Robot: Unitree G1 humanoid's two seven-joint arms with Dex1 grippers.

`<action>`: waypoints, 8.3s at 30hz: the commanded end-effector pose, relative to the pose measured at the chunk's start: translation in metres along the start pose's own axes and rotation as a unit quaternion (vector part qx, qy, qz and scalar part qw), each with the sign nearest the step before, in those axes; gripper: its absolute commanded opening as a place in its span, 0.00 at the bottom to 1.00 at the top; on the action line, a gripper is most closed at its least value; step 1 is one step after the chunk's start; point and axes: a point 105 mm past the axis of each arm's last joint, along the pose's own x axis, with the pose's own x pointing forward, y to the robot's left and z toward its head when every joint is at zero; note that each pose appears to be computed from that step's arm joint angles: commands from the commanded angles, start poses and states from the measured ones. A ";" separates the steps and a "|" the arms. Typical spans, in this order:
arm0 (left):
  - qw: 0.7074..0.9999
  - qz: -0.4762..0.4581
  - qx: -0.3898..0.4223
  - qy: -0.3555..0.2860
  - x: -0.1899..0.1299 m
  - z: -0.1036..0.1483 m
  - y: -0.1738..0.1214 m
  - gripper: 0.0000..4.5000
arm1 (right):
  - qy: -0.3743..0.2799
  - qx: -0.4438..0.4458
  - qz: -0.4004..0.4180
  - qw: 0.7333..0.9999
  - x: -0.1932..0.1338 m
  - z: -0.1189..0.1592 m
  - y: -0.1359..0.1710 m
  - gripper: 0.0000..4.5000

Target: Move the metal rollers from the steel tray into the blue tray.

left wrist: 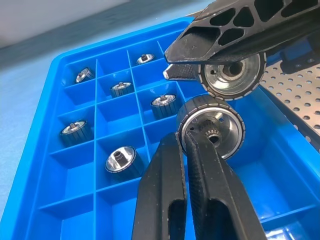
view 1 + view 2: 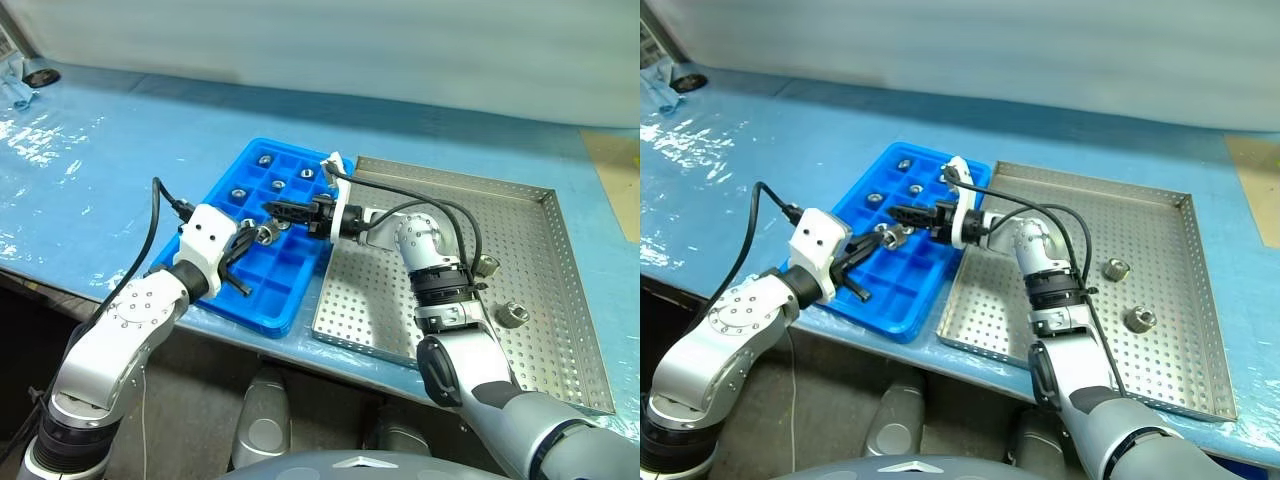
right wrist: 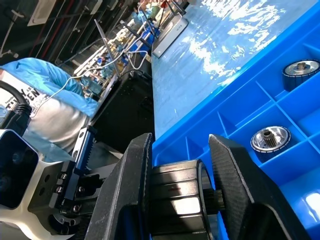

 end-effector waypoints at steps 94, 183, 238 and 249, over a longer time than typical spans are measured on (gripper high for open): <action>0.966 0.241 -0.082 0.039 -0.088 -0.029 0.015 0.00 | 0.009 -0.313 0.013 0.950 0.136 -0.020 0.048 0.29; 0.992 0.091 -0.038 0.076 -0.014 -0.031 0.023 0.84 | -0.065 -0.343 -0.091 0.933 0.074 0.041 -0.001 0.80; 0.997 -0.010 0.032 -0.075 0.040 0.029 0.026 0.84 | -0.058 -0.376 -0.146 0.913 -0.063 0.064 -0.037 0.80; 0.997 -0.009 0.032 -0.069 0.030 0.025 0.034 0.84 | 0.013 -0.346 -0.102 0.933 -0.082 0.041 -0.037 0.80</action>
